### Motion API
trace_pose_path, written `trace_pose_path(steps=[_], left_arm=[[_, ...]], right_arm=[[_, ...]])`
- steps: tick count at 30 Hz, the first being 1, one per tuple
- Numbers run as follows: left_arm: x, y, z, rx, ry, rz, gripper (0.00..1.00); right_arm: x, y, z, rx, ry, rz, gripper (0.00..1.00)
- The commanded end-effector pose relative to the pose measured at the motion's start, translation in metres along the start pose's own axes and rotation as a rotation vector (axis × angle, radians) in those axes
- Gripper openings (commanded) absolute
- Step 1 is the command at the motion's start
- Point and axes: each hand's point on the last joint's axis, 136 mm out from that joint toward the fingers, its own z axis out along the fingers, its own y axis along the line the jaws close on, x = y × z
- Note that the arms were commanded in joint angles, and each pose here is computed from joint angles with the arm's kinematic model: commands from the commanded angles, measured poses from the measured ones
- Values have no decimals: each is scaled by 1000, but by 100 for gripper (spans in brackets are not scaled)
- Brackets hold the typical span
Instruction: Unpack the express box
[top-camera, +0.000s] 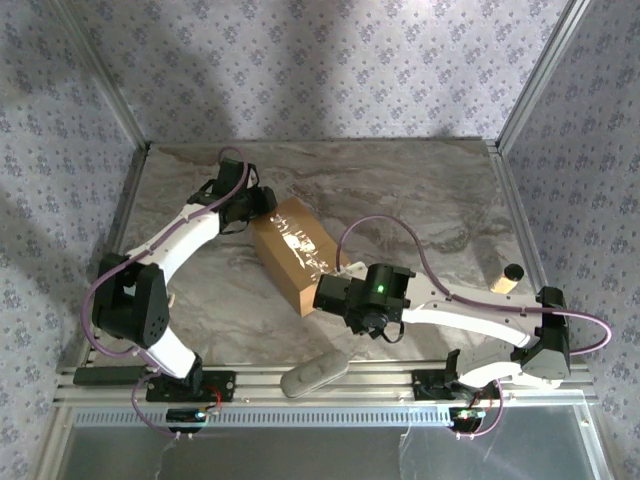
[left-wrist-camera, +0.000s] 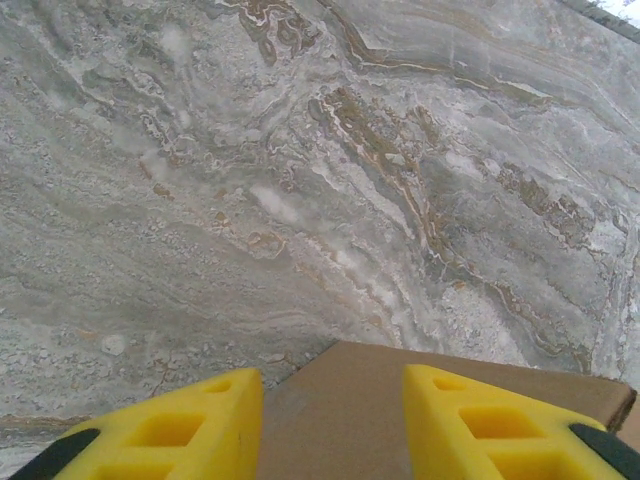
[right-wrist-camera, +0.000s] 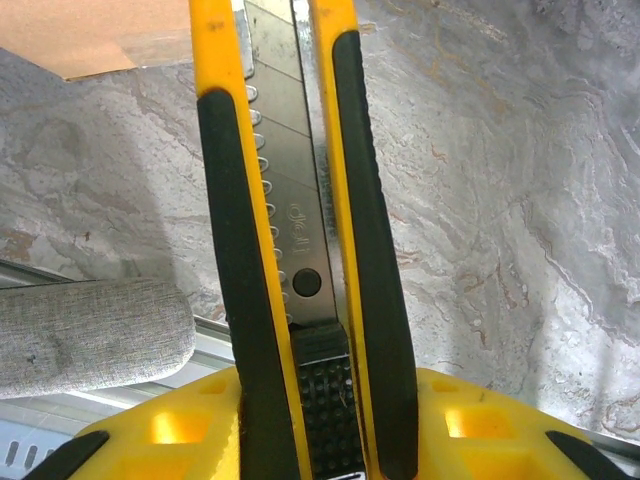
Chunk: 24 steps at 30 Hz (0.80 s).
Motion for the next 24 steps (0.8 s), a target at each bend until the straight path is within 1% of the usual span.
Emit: trace_pose_path(steps=[1, 7, 14, 17, 24], left_arm=[[66, -21, 5, 81, 217, 12, 41], [68, -26, 2, 96, 220, 4, 41], [63, -31, -3, 109, 210, -2, 41], [63, -30, -4, 109, 206, -11, 41], [61, -31, -3, 99, 202, -27, 41]], right_arm=[[-40, 27, -9, -122, -161, 28, 0], [-47, 24, -5, -76, -178, 2, 0], [-48, 40, -9, -182, -182, 15, 0], [-48, 39, -12, -216, -202, 37, 0], [-47, 30, -7, -131, -223, -14, 0]])
